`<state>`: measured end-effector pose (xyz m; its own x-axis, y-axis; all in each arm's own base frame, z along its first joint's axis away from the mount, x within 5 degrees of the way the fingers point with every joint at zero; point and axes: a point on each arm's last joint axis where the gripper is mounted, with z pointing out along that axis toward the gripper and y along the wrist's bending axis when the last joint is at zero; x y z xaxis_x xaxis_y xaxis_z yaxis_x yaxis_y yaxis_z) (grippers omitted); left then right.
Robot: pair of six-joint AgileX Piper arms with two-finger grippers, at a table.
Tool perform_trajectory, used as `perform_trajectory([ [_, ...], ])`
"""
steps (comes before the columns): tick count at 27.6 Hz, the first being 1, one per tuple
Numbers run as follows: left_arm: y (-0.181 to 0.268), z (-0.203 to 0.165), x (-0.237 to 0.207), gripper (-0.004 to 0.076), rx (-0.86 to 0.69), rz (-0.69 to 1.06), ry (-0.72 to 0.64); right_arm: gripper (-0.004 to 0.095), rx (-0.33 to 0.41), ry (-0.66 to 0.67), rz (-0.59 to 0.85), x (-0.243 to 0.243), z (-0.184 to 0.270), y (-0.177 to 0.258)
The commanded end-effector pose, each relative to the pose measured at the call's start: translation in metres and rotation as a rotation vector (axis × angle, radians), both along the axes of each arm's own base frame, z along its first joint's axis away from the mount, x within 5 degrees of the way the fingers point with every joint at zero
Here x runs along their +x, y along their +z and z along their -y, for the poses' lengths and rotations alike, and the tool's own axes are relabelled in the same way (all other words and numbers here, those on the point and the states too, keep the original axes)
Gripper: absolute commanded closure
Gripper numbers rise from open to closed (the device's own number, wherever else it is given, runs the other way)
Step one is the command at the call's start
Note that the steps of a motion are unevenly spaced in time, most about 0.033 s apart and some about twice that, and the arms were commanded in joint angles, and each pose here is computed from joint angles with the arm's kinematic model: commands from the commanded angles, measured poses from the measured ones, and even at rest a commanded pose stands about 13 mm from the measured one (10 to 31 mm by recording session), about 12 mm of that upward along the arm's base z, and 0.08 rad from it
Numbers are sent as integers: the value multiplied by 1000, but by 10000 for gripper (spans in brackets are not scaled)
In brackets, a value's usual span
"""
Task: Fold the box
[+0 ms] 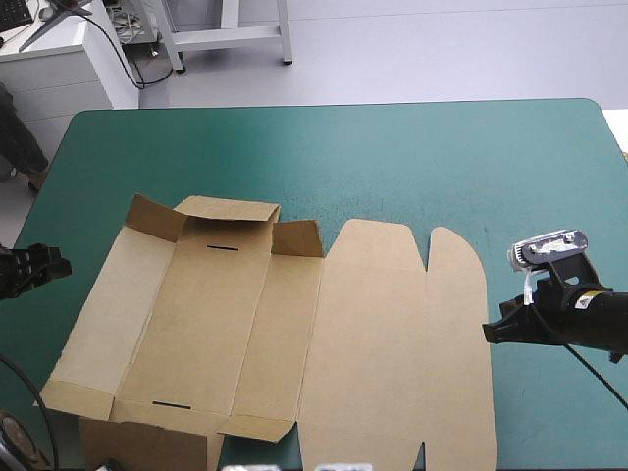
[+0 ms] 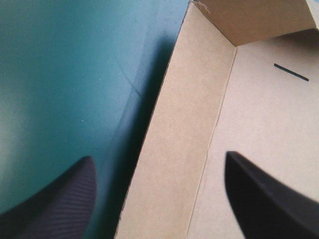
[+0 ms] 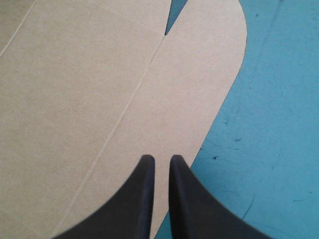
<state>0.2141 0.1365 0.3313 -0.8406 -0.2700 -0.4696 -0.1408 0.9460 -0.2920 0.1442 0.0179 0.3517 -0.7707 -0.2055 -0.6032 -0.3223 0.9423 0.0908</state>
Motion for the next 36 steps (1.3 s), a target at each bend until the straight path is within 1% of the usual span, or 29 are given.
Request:
perform_trajectory([
  [1,14,4,1,51,-18,54,-18,819,21,-12,76,2,0,12],
  [6,-1,4,4,51,-42,5,-102,819,19,-12,76,2,0,12],
  [7,-7,3,5,51,-57,-12,-106,819,19,-12,76,2,0,12],
  [9,-31,3,4,51,-90,-64,-155,819,19,-12,76,2,0,12],
  [12,-52,6,-1,51,-107,-107,-218,819,19,-12,76,2,0,12],
  [14,-66,8,-3,51,-117,-123,-234,819,19,-12,76,2,0,12],
  [18,-78,10,-7,51,-134,-159,-242,819,19,-12,76,2,0,12],
  [24,-90,13,-11,51,-163,-196,-245,819,13,-5,79,2,0,12],
  [27,-90,13,-11,51,-164,-192,-242,819,13,-5,79,2,0,12],
  [29,-88,16,-10,51,-195,-174,-242,819,13,-5,79,2,0,12],
  [31,-87,18,-9,52,-222,-166,-253,819,13,-5,79,2,0,12],
  [36,-88,31,-4,52,-228,-199,-293,819,4,7,83,2,0,12],
])
